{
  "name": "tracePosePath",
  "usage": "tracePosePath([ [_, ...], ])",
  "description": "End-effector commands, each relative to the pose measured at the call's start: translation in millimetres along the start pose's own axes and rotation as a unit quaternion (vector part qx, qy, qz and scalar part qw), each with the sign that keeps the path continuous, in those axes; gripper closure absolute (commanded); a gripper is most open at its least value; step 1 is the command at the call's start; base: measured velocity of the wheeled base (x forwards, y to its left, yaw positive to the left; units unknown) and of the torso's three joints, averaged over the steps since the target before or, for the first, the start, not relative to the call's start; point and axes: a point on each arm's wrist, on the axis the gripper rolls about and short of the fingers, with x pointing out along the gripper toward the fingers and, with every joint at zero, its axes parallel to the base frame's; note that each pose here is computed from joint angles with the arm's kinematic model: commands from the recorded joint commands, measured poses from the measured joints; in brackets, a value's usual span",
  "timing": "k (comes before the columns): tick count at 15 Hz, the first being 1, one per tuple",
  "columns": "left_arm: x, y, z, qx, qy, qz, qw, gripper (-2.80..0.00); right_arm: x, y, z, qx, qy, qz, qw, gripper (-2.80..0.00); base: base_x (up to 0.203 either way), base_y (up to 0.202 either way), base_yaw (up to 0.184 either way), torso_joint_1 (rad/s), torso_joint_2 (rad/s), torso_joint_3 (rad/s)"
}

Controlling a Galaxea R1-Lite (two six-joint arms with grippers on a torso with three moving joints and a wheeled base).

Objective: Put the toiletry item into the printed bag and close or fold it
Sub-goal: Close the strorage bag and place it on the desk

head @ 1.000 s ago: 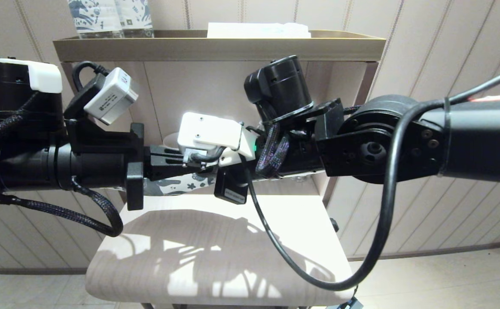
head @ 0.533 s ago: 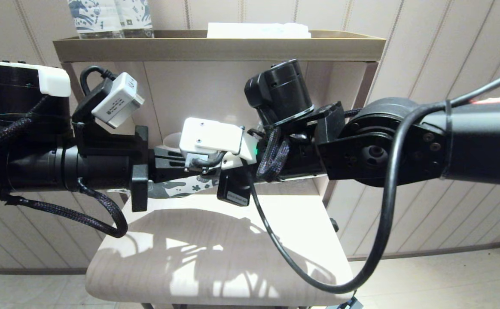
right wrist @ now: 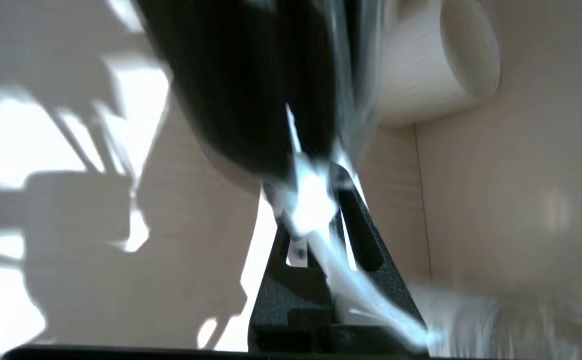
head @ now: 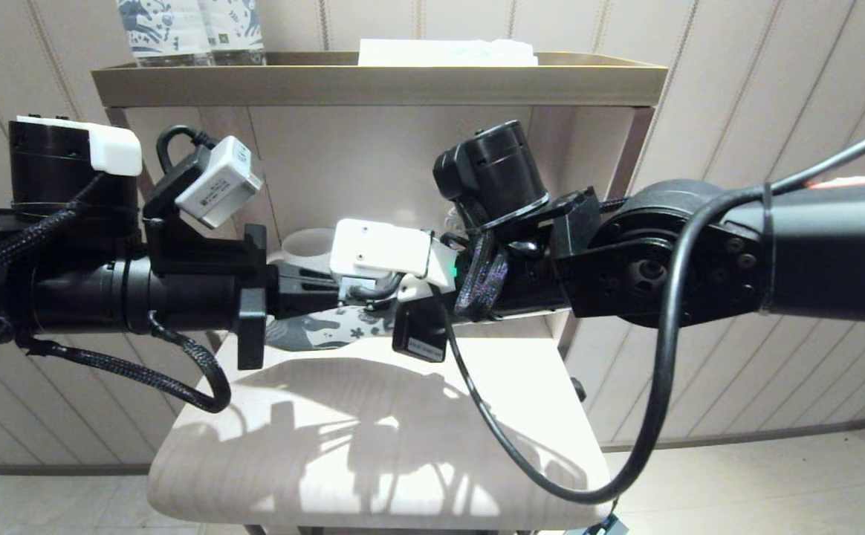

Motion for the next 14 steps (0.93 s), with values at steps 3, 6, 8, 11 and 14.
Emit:
tracePosePath([
  [3, 0.9, 0.5, -1.5, -0.002, 0.003, 0.001, 1.0, 0.0, 1.9, 1.4, 0.3, -0.006, 0.006, -0.005, 1.0, 0.0, 0.0, 0.0, 0.0, 0.0, 0.0, 0.0],
  [6, 1.2, 0.6, -2.3, -0.003, 0.004, 0.001, 1.0, 0.0, 2.9, 1.7, 0.6, -0.006, 0.007, -0.006, 1.0, 0.0, 0.0, 0.0, 0.0, 0.0, 0.0, 0.0],
  [8, 2.5, 1.7, -3.0, -0.003, 0.004, 0.0, 1.0, 0.0, 3.4, 1.4, -0.1, -0.006, 0.008, -0.006, 1.0, 0.0, 0.0, 0.0, 0.0, 0.0, 0.0, 0.0],
  [11, 3.4, 3.4, -1.1, -0.004, 0.002, 0.001, 1.0, 0.0, 1.0, 0.6, 0.3, -0.005, 0.007, -0.007, 1.0, 0.0, 0.0, 0.0, 0.0, 0.0, 0.0, 0.0],
  [14, 7.6, 6.5, -5.2, -0.011, 0.008, 0.0, 0.9999, 0.0, -1.3, -5.6, -4.7, 0.004, 0.009, -0.012, 1.0, 0.0, 0.0, 0.0, 0.0, 0.0, 0.0, 0.0],
])
